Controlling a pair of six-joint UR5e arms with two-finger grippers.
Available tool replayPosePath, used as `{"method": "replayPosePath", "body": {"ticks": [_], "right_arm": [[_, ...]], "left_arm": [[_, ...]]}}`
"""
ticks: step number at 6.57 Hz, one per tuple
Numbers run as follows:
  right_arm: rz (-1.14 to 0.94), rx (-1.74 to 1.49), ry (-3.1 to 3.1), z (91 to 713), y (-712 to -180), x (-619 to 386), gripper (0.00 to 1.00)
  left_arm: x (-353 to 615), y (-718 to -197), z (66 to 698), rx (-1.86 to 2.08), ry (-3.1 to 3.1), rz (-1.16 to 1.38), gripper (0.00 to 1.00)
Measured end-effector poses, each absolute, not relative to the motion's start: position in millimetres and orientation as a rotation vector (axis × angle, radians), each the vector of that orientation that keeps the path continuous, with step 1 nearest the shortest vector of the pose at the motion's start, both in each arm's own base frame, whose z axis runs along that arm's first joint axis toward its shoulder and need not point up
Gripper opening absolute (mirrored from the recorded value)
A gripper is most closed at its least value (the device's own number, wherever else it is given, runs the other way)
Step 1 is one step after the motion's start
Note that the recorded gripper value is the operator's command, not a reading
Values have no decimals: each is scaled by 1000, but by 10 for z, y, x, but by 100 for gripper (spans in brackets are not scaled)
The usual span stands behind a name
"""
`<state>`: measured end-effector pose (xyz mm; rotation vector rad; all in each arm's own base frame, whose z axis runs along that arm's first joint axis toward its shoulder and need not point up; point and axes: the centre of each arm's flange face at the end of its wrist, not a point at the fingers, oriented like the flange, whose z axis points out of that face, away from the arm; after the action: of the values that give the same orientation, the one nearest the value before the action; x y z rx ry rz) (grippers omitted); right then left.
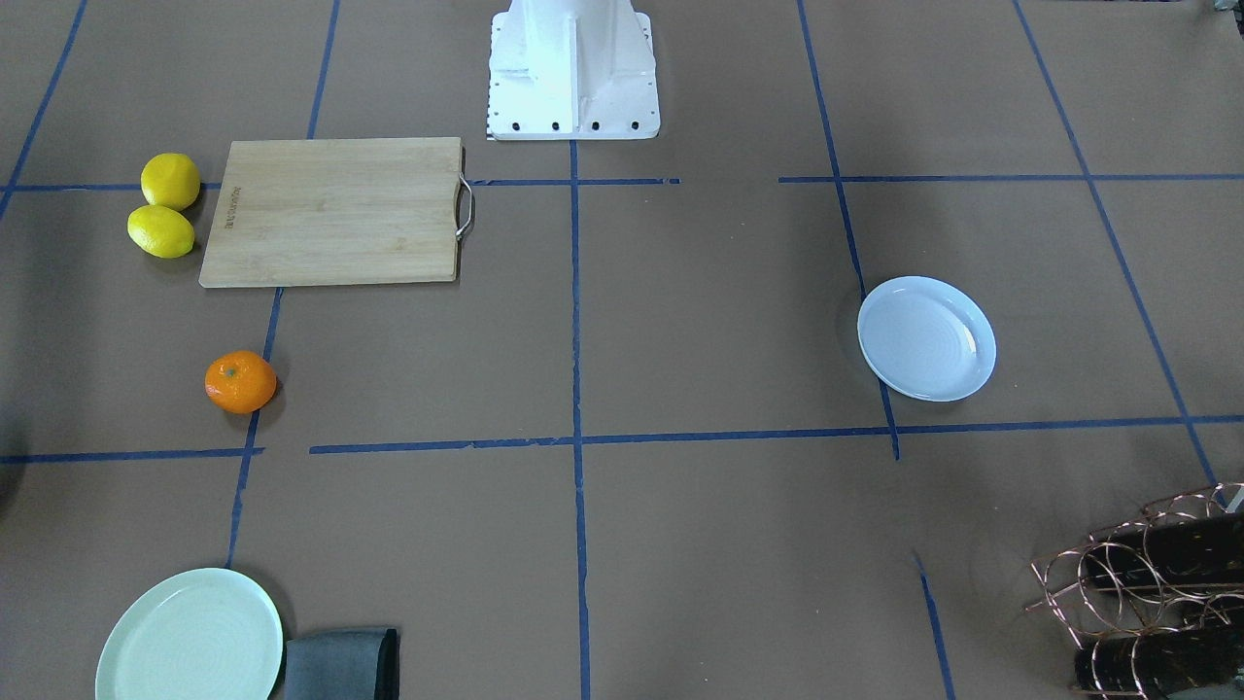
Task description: Pick orange to plate
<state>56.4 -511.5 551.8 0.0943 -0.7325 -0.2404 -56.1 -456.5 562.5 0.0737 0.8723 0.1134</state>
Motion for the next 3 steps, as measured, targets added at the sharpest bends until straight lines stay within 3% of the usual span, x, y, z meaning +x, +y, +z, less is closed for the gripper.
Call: {"method": "replayPosePath", "body": {"ticks": [3], "right_arm": [[-234, 89, -763, 5546, -5111, 540, 100]], "left_arm": [[-612, -4759, 5232, 96, 861, 127, 100]]}}
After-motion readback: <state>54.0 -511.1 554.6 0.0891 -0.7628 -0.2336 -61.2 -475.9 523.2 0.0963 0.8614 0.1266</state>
